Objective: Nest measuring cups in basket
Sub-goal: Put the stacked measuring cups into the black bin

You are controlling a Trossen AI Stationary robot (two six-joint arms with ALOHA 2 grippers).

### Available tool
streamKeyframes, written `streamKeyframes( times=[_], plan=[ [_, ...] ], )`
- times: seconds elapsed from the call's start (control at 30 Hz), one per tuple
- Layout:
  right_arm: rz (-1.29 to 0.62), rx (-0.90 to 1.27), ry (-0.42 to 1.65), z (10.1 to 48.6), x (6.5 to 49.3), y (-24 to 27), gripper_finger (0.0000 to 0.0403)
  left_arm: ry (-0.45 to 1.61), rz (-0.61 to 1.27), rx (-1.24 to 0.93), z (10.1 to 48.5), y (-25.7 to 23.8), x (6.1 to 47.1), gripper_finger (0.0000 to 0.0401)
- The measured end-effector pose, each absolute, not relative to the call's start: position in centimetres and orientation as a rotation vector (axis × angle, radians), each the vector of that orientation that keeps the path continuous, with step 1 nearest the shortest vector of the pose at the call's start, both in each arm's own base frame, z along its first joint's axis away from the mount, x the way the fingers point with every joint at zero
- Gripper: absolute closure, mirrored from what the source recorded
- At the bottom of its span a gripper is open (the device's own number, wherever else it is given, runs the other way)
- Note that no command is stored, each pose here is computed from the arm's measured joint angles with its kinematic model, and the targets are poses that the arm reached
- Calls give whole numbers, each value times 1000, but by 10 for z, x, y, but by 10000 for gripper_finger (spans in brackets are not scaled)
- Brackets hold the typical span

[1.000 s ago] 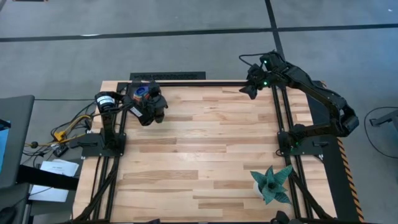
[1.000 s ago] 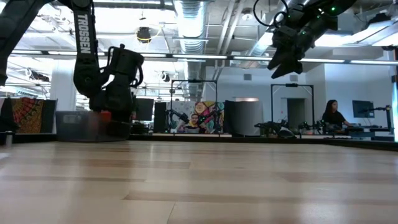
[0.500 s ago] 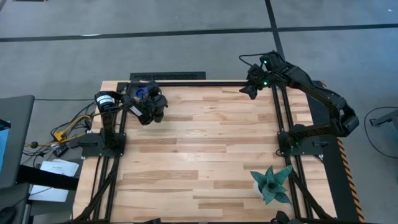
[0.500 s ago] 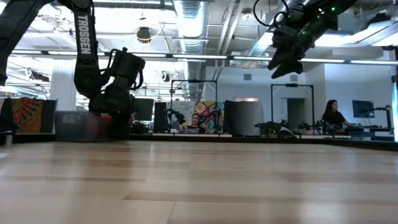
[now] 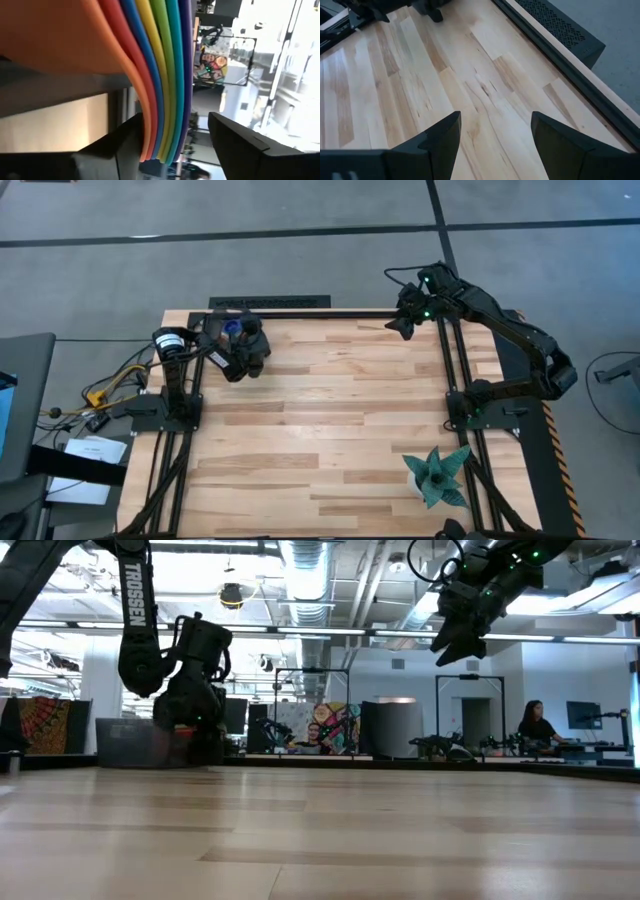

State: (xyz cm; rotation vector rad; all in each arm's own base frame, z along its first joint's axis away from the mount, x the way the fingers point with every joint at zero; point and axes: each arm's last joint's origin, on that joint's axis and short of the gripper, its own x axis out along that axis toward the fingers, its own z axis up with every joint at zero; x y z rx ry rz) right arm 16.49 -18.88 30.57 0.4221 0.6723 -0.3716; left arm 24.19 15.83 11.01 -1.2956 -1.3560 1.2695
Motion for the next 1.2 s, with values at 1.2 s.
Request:
streamKeyframes(
  times=[1.2],
  plan=[
    [-369,411,668,306,165,-189,137,-1154,1102,-1327,121,158,250,131]
  ],
)
